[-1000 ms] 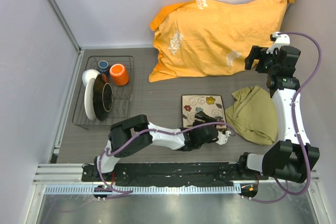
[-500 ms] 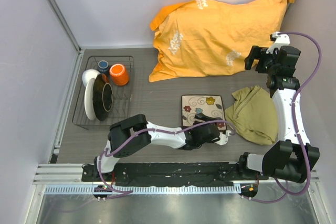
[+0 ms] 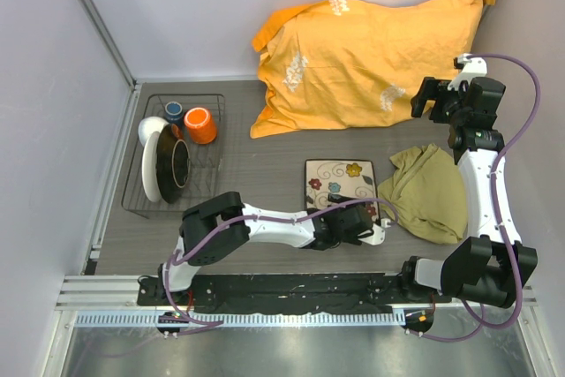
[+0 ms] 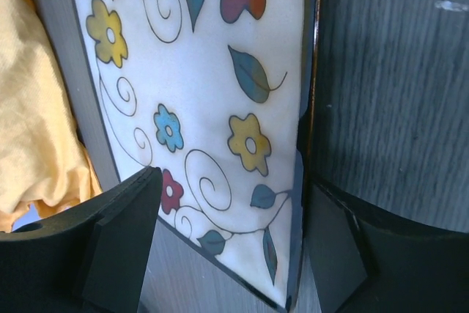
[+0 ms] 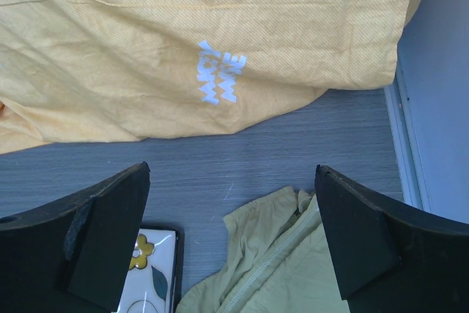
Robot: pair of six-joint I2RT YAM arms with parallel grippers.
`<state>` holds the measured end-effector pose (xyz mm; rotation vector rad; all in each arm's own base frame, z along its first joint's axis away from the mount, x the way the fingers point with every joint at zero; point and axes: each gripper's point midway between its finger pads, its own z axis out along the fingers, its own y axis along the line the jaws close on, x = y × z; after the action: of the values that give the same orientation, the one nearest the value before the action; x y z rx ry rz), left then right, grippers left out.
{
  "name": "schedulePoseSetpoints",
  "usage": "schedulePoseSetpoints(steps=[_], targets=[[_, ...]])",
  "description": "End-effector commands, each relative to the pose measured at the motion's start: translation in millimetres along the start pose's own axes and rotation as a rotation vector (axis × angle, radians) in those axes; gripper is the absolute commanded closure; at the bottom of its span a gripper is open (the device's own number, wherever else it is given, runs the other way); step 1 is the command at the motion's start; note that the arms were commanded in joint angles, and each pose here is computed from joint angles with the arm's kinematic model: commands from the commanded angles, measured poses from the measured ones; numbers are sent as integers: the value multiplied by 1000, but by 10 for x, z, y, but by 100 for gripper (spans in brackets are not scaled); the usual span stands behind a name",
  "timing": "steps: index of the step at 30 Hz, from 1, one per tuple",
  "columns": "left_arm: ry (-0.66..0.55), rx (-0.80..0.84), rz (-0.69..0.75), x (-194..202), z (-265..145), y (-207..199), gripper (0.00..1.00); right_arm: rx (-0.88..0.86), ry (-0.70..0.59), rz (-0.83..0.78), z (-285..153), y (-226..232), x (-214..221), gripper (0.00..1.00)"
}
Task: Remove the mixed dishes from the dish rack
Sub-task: Place the plate at the center of the board.
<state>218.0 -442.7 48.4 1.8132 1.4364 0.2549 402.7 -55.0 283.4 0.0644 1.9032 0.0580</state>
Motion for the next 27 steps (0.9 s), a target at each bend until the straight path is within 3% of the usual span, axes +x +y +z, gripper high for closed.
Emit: schedulePoseSetpoints(steps=[1, 17, 23, 27], targets=[[-74, -30, -85, -254, -296, 330, 22, -8, -32, -13, 11, -7, -84, 0], [-217, -100, -318, -582, -1076, 1012, 21, -22, -29, -8, 12, 22, -72, 0], [-213, -159, -343, -541, -1140, 1165, 21, -20, -31, -7, 15, 16, -79, 0], [-227, -254, -475, -352, -1296, 1561, 21, -22, -29, -8, 15, 18, -75, 1]])
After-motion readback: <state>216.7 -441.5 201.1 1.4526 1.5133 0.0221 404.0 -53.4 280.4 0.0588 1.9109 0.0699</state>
